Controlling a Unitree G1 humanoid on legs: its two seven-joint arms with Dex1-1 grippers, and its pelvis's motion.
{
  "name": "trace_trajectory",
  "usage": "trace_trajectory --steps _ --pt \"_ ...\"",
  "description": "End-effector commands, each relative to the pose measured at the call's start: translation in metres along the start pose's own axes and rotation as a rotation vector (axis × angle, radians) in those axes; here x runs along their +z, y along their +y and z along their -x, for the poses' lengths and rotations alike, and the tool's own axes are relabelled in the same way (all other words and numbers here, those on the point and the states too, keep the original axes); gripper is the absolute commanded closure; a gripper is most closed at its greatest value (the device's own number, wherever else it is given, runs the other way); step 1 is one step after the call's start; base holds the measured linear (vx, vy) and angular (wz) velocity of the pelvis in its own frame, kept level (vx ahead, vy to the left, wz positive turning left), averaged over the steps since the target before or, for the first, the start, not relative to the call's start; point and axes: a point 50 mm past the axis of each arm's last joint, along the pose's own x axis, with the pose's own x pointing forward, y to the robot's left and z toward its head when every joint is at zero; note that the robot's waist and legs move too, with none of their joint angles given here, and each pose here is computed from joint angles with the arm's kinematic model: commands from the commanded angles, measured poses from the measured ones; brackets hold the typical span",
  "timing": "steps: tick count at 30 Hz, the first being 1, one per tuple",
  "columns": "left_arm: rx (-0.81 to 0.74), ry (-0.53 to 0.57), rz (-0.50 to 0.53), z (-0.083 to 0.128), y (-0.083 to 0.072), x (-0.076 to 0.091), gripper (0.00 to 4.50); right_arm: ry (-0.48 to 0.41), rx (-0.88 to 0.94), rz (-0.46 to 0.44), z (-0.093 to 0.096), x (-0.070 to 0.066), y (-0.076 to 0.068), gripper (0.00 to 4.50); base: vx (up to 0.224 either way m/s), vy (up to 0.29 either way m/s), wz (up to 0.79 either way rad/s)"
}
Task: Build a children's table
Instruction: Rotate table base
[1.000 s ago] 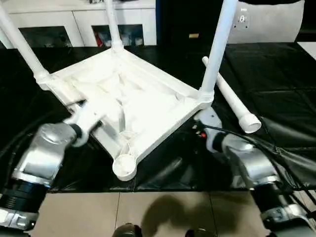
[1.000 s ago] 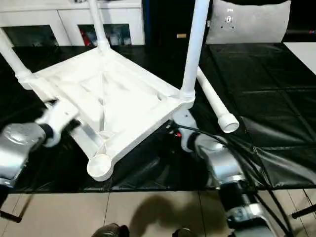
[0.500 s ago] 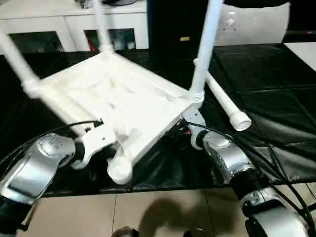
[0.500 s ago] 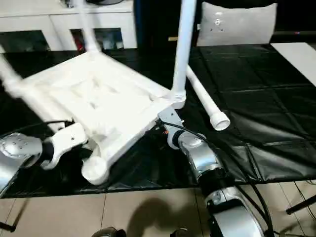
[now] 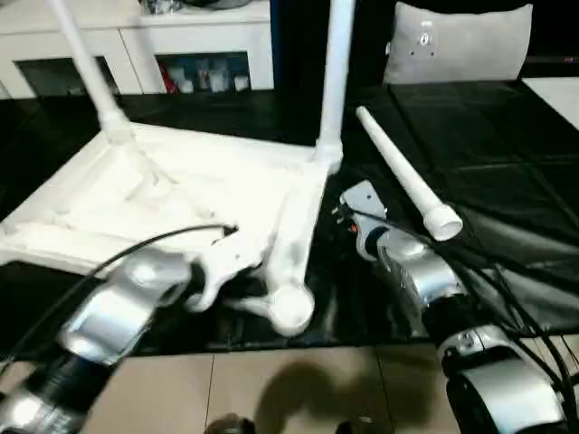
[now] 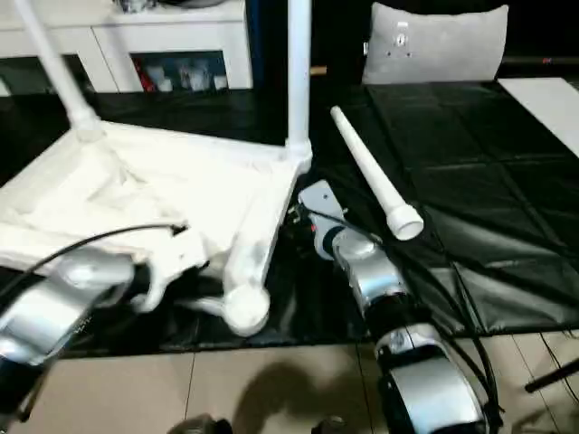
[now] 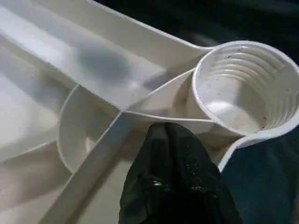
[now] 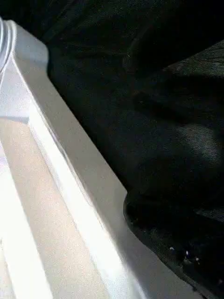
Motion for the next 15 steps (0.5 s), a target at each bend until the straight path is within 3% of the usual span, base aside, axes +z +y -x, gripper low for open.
trace_trajectory --steps 1,4,8,12,15 --pt "0.085 -0.032 -0.033 -0.006 0.011 0.011 4.38 -0.066 0.007 0.004 -0.002 0.015 0.000 0.00 0.000 0.000 0.00" --pt "0.235 -0.062 -0.009 -0.016 0.028 0.015 4.38 -0.118 -0.025 -0.050 0.004 0.021 -0.011 0.00 0.000 0.000 0.00" --pt "0.309 -0.055 -0.038 -0.020 0.033 0.013 4.38 -0.162 -0.045 -0.055 0.013 0.024 -0.021 0.00 0.000 0.000 0.00" --pt "0.335 -0.199 0.028 -0.020 0.028 0.024 4.38 -0.188 -0.084 -0.091 0.024 0.021 -0.031 0.00 0.000 0.000 0.00" --pt "0.286 -0.267 0.072 -0.020 0.015 0.025 4.04 -0.172 -0.189 -0.114 0.027 0.017 -0.043 0.00 0.000 0.000 0.00"
